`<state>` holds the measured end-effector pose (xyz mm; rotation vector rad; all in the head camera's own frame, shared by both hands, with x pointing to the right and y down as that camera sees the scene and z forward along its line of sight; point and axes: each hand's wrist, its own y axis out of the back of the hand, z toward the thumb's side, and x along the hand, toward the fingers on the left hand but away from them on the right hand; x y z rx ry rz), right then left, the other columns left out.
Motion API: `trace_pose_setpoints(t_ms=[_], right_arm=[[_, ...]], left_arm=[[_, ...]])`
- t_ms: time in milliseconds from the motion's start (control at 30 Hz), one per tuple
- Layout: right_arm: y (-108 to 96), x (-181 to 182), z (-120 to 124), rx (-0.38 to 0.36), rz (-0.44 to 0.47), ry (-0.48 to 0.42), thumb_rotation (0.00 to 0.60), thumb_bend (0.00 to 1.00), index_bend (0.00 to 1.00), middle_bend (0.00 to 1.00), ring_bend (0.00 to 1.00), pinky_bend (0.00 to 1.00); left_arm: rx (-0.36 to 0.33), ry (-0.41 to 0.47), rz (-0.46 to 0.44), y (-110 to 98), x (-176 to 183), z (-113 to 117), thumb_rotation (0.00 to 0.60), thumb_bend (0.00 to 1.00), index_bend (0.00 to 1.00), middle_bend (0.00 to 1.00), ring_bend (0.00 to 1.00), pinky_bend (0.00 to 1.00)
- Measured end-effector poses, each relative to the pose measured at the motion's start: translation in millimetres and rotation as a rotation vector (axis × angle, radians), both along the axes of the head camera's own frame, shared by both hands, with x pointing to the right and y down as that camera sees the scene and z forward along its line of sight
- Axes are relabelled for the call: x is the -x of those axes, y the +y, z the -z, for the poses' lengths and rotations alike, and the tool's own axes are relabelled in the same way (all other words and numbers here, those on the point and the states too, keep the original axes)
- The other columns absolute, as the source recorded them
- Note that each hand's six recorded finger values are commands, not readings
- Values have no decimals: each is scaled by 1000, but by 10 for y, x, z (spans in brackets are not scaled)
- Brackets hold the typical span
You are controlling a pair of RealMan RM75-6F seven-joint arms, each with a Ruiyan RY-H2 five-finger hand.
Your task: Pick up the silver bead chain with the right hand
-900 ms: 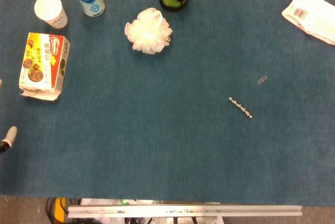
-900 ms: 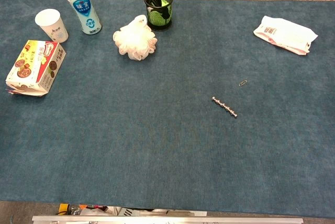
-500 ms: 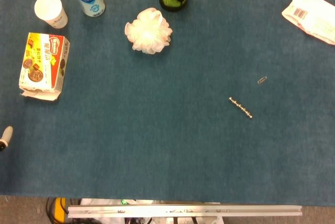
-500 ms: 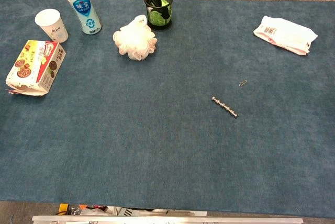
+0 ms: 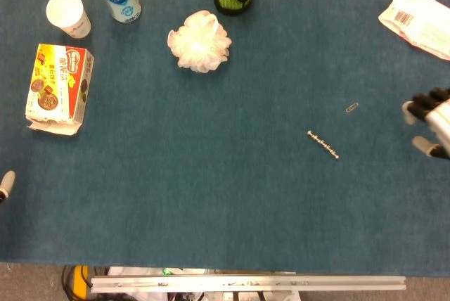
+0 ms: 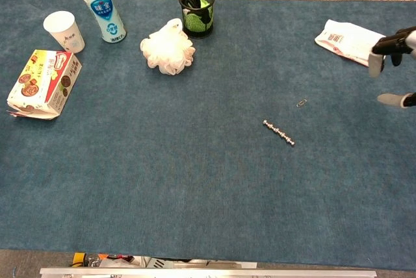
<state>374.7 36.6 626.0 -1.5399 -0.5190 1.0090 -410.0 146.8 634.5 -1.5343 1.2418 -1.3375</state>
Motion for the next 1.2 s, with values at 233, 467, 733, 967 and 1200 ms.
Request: trace_pose_setpoints(t_ms=[233,467,733,967,1200], right_arm=[[-117,521,-301,37,204,102,600,120,487,818,801,877],[-100,858,-610,37,363,176,600,119,485,891,890,991],[19,972,-822,51,464,222,600,118,485,927,942,1000],[63,923,-976,58,511,274,600,120,485,929,946,1000],[44,924,-1070,48,524,288,600,126,485,929,947,1000]], left_arm=[[12,-11,34,44,70,-3,600,273,6,31,23,0],[23,-14,43,55,73,-28,600,274,6,30,23,0],[25,-14,43,41,66,-36,600,273,6,26,23,0],[42,-5,40,62,53,-51,600,274,6,26,23,0],[46,-2,39,68,46,-56,600,273,6,26,23,0]])
